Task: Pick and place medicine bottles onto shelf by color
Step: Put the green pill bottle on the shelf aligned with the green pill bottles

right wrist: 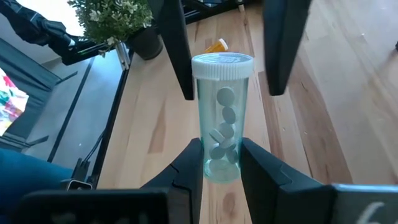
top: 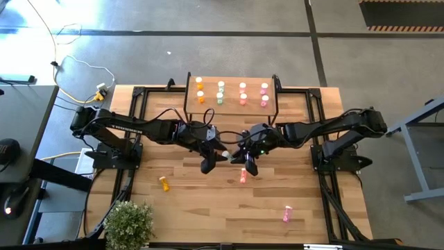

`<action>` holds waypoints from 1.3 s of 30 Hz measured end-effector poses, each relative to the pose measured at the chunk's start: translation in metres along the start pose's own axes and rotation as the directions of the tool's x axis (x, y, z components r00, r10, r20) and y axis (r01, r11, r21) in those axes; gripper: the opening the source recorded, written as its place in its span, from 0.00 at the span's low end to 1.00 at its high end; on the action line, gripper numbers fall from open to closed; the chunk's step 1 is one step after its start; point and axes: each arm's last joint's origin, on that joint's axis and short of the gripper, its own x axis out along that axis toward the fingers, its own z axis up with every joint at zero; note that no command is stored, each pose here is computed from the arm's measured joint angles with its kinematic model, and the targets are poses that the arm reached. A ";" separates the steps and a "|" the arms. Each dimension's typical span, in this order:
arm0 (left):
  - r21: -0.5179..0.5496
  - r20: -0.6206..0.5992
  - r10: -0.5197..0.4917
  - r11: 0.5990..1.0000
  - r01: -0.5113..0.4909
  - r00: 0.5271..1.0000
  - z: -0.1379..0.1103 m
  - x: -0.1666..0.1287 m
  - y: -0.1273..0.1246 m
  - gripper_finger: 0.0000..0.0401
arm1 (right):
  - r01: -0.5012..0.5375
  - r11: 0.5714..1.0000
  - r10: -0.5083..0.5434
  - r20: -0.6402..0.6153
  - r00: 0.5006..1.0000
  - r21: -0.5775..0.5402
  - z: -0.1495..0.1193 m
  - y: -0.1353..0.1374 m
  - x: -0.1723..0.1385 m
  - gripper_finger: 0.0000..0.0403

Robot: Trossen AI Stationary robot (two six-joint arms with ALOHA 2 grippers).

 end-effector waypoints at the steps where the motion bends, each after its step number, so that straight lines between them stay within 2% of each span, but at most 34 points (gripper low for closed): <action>1: 0.004 0.000 -0.001 1.000 0.001 1.000 0.000 0.000 0.000 0.43 | 0.001 1.000 -0.001 0.002 1.000 0.000 0.000 0.000 0.000 0.18; 12: 0.015 0.018 -0.014 1.000 0.014 1.000 0.002 0.000 -0.001 0.29 | 0.005 1.000 -0.005 0.006 1.000 0.010 0.001 -0.003 -0.001 0.18; 26: 0.014 0.024 -0.017 1.000 0.016 1.000 0.002 0.000 -0.001 0.28 | -0.004 1.000 0.004 -0.001 1.000 0.015 0.001 -0.003 -0.001 0.19; 30: 0.014 0.024 -0.017 1.000 0.017 1.000 0.002 0.000 -0.001 0.28 | 0.012 1.000 -0.012 0.006 1.000 0.013 0.001 -0.004 -0.001 0.24; 39: 0.012 -0.012 0.002 1.000 -0.002 1.000 -0.001 0.000 0.000 0.28 | 0.034 0.999 -0.034 -0.001 0.999 0.033 0.001 -0.006 -0.003 0.45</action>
